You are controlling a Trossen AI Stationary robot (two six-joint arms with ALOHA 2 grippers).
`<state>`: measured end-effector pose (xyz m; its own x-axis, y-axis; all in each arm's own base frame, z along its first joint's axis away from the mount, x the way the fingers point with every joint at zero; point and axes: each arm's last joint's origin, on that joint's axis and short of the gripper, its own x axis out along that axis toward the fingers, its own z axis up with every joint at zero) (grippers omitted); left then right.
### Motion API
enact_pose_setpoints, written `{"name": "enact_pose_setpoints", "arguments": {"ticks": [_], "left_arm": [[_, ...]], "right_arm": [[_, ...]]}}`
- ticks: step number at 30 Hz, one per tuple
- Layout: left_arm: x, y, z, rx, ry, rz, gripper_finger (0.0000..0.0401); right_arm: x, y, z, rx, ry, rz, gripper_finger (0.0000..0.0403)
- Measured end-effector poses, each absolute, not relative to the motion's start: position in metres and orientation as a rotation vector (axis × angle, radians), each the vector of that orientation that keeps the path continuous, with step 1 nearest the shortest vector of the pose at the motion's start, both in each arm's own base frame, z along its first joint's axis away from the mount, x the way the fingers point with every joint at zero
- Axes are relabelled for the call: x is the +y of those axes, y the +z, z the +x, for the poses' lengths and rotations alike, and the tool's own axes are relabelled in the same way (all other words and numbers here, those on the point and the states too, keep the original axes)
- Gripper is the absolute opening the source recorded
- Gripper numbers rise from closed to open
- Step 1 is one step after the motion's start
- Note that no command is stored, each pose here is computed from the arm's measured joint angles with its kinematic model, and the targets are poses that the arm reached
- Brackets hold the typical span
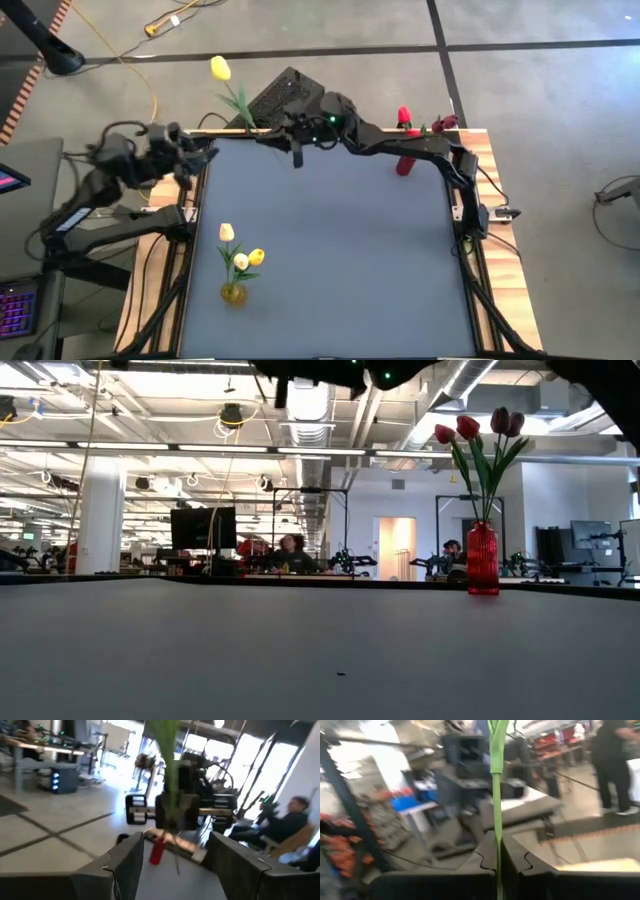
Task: Sort flowers into vase by color
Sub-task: Put the yellow flower into the yellow vase
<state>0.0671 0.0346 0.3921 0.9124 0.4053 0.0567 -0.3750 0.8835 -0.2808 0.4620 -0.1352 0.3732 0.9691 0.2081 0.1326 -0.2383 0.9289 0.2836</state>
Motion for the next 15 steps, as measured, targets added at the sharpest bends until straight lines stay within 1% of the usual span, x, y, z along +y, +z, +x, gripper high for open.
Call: {"name": "enact_pose_setpoints", "arguments": {"ticks": [6,11,15], "left_arm": [[0.052,0.379,0.104,-0.239,0.302,-0.285,0.0213],[0.058,0.375,0.132,-0.196,0.158,-0.287,0.0213],[0.060,0.370,0.150,-0.162,0.114,-0.281,0.0212]], "right_arm": [[-0.110,0.375,0.468,-0.101,0.293,0.342,0.0026],[-0.102,0.374,0.470,-0.099,0.298,0.338,0.0026],[-0.106,0.374,0.470,-0.099,0.286,0.339,0.0026]]}}
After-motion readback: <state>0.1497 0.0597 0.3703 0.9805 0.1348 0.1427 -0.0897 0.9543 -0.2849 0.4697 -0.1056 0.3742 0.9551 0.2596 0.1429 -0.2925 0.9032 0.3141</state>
